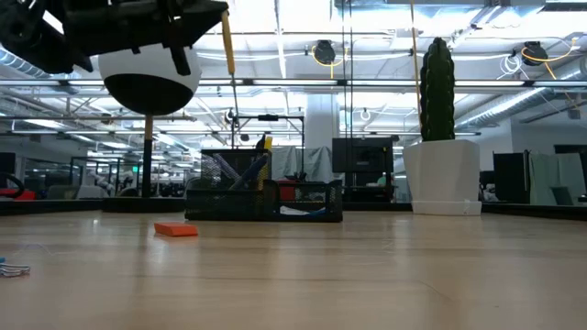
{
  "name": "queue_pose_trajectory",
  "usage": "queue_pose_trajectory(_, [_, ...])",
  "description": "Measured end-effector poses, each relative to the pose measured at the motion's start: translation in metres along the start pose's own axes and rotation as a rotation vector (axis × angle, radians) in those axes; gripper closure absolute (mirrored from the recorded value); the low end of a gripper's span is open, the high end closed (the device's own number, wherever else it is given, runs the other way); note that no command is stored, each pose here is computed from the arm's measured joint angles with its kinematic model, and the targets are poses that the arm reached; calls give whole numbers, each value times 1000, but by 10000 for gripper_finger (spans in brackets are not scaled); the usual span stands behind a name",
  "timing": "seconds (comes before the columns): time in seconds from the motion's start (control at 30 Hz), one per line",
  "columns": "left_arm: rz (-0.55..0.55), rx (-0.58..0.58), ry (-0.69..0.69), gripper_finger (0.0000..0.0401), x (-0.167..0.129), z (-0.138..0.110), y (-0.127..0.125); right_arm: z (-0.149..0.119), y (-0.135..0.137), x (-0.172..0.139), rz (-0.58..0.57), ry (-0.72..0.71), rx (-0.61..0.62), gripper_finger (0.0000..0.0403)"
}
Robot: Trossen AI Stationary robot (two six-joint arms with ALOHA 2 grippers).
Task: Pick and place office supplies into organizer
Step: Put the yellow scissors into the desk organizer
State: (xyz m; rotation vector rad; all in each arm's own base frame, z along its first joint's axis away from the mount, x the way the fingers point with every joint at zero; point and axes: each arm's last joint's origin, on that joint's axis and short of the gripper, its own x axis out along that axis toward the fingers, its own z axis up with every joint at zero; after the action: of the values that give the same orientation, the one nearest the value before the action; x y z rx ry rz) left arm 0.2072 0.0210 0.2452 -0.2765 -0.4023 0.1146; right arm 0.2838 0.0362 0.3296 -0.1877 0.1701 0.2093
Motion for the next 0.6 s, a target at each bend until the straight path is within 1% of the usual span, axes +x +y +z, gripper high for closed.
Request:
queue_pose_trajectory(0.1, [-21, -43, -4, 383, 1, 2, 2, 0, 0, 0, -1, 0, 0, 328])
queue_pose_trajectory(0.17, [-40, -64, 35, 383, 1, -1, 2, 0, 0, 0, -1, 0, 0, 328])
queue_pose_trajectory(0.27, [-55, -64, 68, 383, 1, -4, -1, 0, 0, 0, -1, 0, -3, 328])
queue_pose_trajectory(0.4, [-2, -26, 106, 383, 0, -9, 2, 0, 0, 0, -1, 0, -3, 328])
queue_pose_trajectory(0.53, [1, -31, 115, 383, 0, -9, 4, 0, 0, 0, -1, 0, -3, 328])
queue_pose_trajectory(0.6, [20, -19, 155, 383, 0, -13, 6, 0, 0, 0, -1, 0, -4, 328])
